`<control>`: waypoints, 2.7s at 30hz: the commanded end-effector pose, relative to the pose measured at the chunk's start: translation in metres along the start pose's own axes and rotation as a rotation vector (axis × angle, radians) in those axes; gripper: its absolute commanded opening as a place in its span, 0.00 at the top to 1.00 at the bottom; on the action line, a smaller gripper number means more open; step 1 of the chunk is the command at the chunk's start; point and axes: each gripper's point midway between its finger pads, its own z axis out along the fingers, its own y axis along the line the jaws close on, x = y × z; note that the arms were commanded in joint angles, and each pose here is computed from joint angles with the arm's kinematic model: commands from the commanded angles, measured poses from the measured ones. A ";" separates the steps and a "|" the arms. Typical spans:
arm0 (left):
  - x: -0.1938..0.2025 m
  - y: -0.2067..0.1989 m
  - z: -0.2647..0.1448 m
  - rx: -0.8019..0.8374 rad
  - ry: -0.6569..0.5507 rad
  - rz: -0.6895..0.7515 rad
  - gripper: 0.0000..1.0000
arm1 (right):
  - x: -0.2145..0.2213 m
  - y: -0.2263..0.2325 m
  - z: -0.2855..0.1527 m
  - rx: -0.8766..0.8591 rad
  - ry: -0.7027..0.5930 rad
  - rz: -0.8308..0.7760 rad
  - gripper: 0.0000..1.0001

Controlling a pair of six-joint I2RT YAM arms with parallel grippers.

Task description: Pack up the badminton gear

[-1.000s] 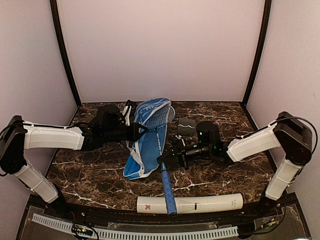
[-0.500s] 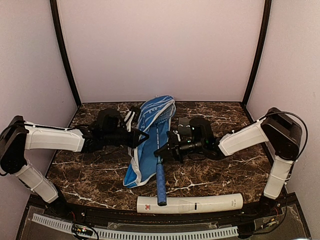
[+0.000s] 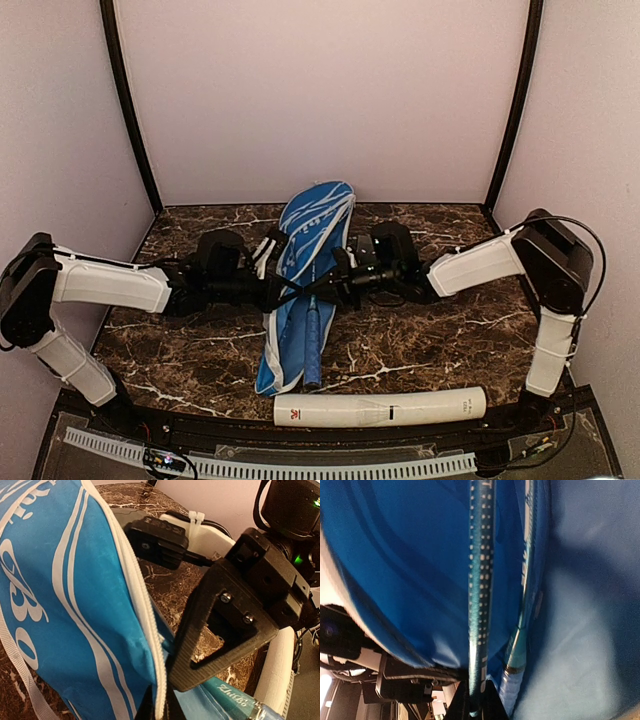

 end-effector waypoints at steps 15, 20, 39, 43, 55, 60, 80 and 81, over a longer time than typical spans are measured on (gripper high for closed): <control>-0.024 -0.040 -0.011 0.081 -0.100 -0.080 1.00 | -0.067 0.031 0.008 -0.021 -0.229 -0.215 1.00; -0.025 -0.043 -0.009 0.088 -0.097 -0.088 1.00 | -0.076 0.033 0.009 -0.017 -0.270 -0.214 1.00; -0.046 -0.055 -0.014 0.123 -0.143 -0.129 1.00 | -0.095 0.010 0.016 0.073 -0.372 -0.317 1.00; -0.050 -0.057 -0.016 0.128 -0.152 -0.133 1.00 | -0.098 0.005 0.019 0.078 -0.378 -0.323 1.00; -0.042 -0.047 -0.006 0.082 -0.116 -0.150 1.00 | -0.089 0.010 0.031 0.122 -0.359 -0.389 0.99; -0.042 -0.029 -0.009 -0.009 -0.097 -0.113 1.00 | -0.085 0.015 0.029 0.166 -0.368 -0.432 0.88; -0.008 0.092 -0.068 -0.346 0.186 0.071 1.00 | -0.036 0.037 -0.036 0.229 -0.312 -0.629 0.45; -0.007 0.095 -0.070 -0.364 0.198 0.075 1.00 | -0.037 0.036 -0.042 0.243 -0.322 -0.640 0.45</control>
